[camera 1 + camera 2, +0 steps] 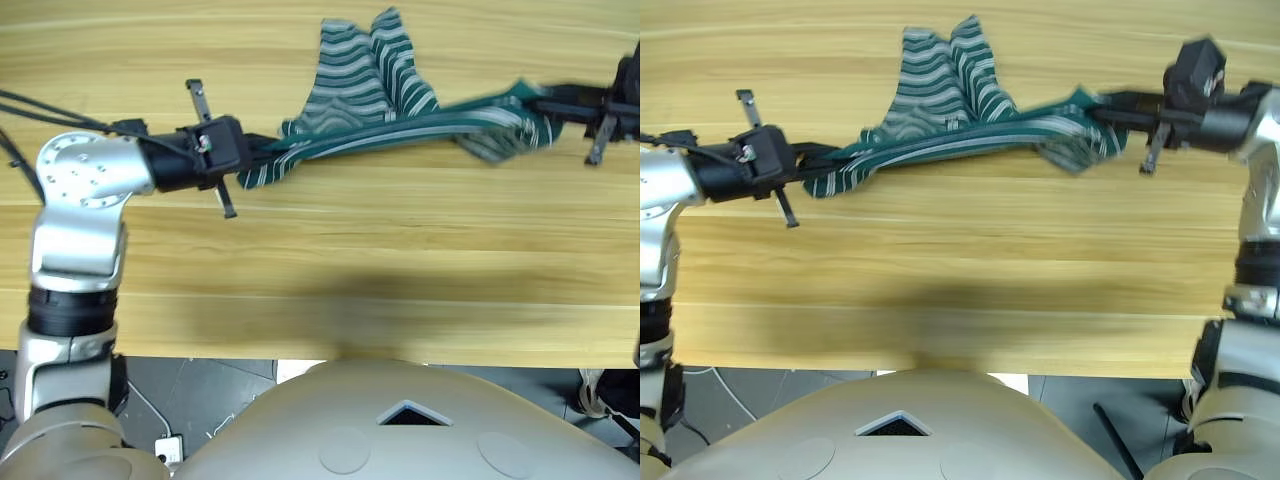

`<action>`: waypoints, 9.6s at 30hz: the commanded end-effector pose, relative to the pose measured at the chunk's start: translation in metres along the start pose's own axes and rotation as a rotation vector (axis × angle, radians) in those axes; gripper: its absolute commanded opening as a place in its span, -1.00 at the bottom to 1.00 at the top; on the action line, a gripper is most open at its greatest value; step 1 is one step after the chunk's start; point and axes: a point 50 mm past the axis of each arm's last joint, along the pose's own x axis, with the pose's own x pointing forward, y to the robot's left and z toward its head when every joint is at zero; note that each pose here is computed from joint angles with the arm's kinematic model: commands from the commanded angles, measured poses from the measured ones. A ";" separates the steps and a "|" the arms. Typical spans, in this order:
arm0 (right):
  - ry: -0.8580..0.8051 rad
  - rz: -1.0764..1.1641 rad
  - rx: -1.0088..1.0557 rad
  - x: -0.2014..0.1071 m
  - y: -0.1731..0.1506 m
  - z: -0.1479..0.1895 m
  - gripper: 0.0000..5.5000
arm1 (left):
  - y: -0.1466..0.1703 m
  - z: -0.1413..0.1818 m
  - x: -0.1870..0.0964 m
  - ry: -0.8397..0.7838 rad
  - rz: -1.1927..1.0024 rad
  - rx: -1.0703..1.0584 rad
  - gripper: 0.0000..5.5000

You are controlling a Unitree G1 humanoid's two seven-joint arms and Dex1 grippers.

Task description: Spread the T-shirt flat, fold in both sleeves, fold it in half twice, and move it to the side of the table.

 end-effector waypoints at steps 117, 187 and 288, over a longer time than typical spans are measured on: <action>0.409 -0.404 0.472 0.087 0.039 -0.106 -0.99 | -0.010 -0.124 0.110 0.167 0.408 -0.449 0.21; 0.353 0.051 0.447 0.045 0.117 -0.074 0.01 | 0.041 -0.097 0.079 0.000 0.624 -0.425 0.21; -0.663 -0.882 0.576 0.016 0.055 0.007 0.02 | -0.135 -0.003 0.021 -0.274 0.808 -1.248 -0.99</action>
